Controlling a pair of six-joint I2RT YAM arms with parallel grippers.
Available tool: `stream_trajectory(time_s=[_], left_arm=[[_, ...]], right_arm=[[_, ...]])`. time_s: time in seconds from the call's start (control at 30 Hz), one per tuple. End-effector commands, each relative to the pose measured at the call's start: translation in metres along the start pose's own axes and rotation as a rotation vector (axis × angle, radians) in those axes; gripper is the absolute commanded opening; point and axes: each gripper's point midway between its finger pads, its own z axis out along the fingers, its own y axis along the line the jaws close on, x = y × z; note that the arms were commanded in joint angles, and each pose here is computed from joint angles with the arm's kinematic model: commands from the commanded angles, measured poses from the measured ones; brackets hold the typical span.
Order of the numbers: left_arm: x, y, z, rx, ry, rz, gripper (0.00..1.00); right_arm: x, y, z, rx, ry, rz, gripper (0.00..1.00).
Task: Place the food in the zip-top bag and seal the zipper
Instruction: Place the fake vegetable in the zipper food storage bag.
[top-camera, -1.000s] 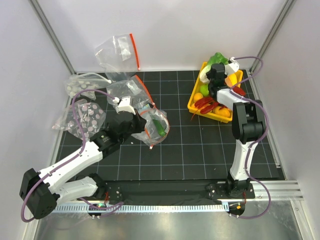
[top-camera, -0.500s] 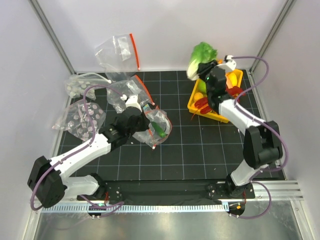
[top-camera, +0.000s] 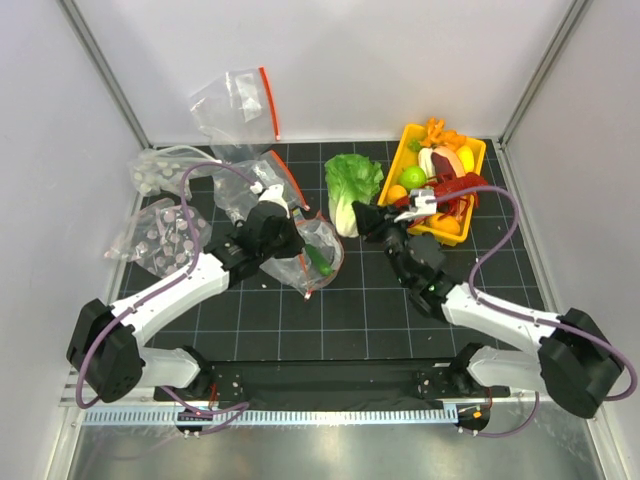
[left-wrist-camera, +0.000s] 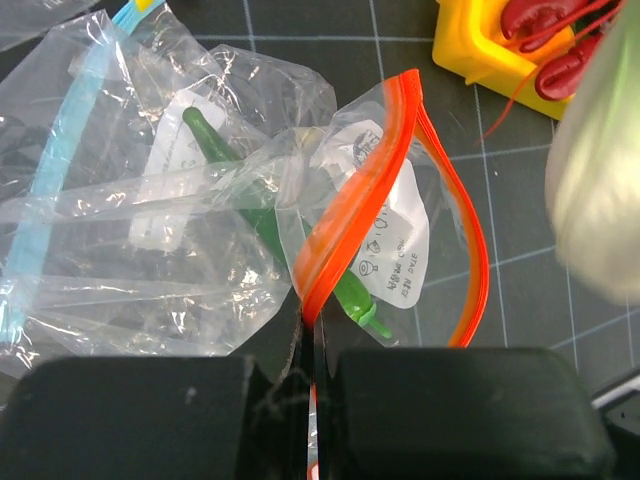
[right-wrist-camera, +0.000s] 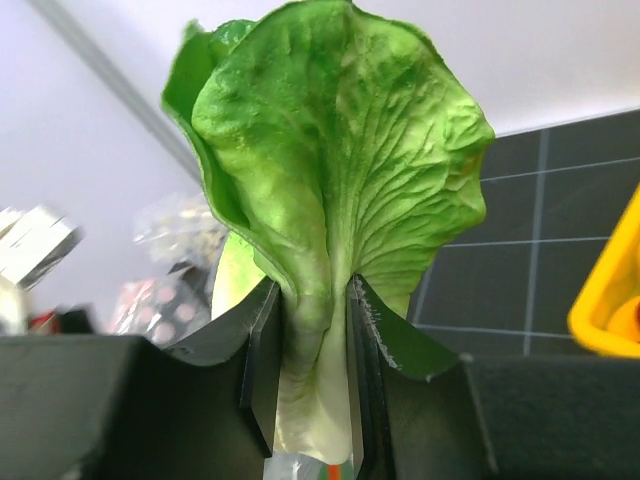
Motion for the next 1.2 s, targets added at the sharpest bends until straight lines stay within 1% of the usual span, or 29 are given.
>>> stream_trajectory(time_s=[0.0,0.03,0.07,0.2,0.23,0.3,0.37,0.43,0.47,0.53,0.57,0.67,0.73,0.9,1.03,1.17], left_arm=[[-0.015,-0.021,-0.009,0.092,0.002,-0.007,0.0],[-0.016,-0.021,-0.01,0.092,0.01,-0.012,0.0],[-0.017,-0.022,-0.011,0.098,0.01,-0.019,0.0],[-0.015,-0.028,-0.014,0.138,0.024,-0.041,0.0],[-0.015,-0.029,-0.013,0.145,0.025,-0.045,0.0],[-0.013,-0.031,-0.014,0.168,0.046,-0.06,0.0],[-0.011,-0.037,-0.015,0.201,0.061,-0.064,0.0],[-0.007,-0.045,-0.015,0.243,0.088,-0.072,0.0],[-0.006,-0.048,-0.016,0.26,0.094,-0.075,0.0],[-0.006,-0.054,-0.019,0.289,0.099,-0.08,0.0],[-0.007,-0.054,-0.021,0.296,0.098,-0.08,0.0],[-0.013,-0.054,-0.03,0.306,0.061,-0.074,0.0],[-0.017,-0.054,-0.038,0.316,0.039,-0.071,0.0],[-0.023,-0.056,-0.05,0.339,0.0,-0.068,0.0],[-0.026,-0.054,-0.057,0.342,-0.02,-0.064,0.0],[-0.029,-0.055,-0.069,0.358,-0.043,-0.058,0.01]], right_arm=[[-0.046,0.035,-0.026,-0.123,-0.189,0.036,0.15],[-0.032,0.029,-0.035,-0.129,-0.171,0.03,0.14],[-0.031,0.031,-0.04,-0.146,-0.176,0.036,0.13],[-0.017,0.049,-0.06,-0.238,-0.15,0.034,0.12],[-0.005,0.056,-0.064,-0.26,-0.126,0.009,0.13],[0.001,0.063,-0.067,-0.282,-0.126,0.004,0.12],[0.019,0.074,-0.068,-0.309,-0.085,-0.01,0.12],[0.026,0.09,-0.069,-0.337,-0.069,-0.016,0.12],[0.041,0.092,-0.066,-0.329,-0.041,-0.053,0.13],[0.046,0.094,-0.062,-0.293,-0.04,-0.081,0.13],[0.056,0.099,-0.066,-0.291,-0.026,-0.117,0.13],[0.061,0.089,-0.065,-0.201,-0.033,-0.144,0.14],[0.071,0.08,-0.062,-0.15,-0.013,-0.165,0.14],[0.098,0.078,-0.06,-0.141,0.085,-0.228,0.15],[0.105,0.057,-0.056,-0.02,0.077,-0.207,0.14],[0.114,0.057,-0.051,0.009,0.111,-0.235,0.15]])
